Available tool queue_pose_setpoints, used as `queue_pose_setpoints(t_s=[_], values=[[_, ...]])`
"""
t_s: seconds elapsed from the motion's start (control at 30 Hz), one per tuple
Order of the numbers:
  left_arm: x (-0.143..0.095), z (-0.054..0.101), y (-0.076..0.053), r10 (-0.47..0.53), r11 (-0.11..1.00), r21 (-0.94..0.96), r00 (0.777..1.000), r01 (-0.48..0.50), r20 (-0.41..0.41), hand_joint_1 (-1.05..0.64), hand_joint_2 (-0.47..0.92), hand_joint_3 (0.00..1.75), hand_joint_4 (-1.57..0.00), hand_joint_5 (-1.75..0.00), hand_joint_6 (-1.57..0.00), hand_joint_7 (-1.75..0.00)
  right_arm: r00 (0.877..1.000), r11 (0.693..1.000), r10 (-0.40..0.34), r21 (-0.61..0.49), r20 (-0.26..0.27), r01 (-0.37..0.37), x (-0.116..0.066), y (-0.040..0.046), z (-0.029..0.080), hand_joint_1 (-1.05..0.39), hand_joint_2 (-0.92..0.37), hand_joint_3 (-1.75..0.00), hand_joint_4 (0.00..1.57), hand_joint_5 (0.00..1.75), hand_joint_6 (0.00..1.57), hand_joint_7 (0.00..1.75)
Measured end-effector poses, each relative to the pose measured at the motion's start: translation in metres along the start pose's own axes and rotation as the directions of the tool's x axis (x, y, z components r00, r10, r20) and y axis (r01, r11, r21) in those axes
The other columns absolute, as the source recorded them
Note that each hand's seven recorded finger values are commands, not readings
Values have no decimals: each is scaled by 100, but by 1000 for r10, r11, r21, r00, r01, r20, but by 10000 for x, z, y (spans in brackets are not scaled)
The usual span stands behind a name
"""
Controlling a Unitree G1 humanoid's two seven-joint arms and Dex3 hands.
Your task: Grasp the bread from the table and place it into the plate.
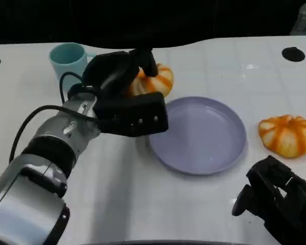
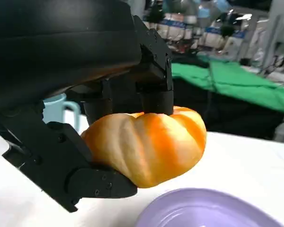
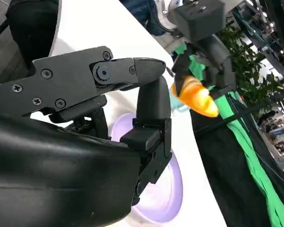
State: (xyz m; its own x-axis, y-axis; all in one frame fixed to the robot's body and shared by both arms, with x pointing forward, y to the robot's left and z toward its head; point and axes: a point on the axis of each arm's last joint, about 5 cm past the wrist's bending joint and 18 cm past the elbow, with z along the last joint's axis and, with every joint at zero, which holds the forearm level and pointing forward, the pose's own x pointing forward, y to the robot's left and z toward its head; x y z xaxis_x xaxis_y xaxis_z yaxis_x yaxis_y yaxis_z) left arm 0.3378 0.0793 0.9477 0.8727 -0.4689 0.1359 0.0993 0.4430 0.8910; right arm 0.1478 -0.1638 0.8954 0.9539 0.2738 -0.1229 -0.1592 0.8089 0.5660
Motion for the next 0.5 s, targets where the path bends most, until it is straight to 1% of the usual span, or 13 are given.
queue_pose_setpoints(t_s=[0.1,0.23,0.4,0.5], values=[[76,136,10,-38,999,-10,998,38,50,-18,48,109,-94,-175,-76,-175,1000,1000,-2,3,-2,2,-2,4,-5,-54,-92,-22,67,175,56,161],[150,294,6,-130,991,-8,985,132,109,-20,49,112,-94,-175,-76,-175,1000,1000,1,4,0,-1,1,19,-6,-55,-92,-22,67,175,56,162],[185,398,-28,-236,971,2,963,238,133,-18,51,106,-88,-175,-73,-175,1000,1000,-1,4,-4,1,-8,19,-14,-55,-92,-24,65,175,53,163],[189,424,-59,-257,966,8,958,258,127,-16,51,97,-87,-175,-71,-175,1000,1000,-4,5,-6,4,-18,17,-19,-54,-92,-24,65,175,53,162]])
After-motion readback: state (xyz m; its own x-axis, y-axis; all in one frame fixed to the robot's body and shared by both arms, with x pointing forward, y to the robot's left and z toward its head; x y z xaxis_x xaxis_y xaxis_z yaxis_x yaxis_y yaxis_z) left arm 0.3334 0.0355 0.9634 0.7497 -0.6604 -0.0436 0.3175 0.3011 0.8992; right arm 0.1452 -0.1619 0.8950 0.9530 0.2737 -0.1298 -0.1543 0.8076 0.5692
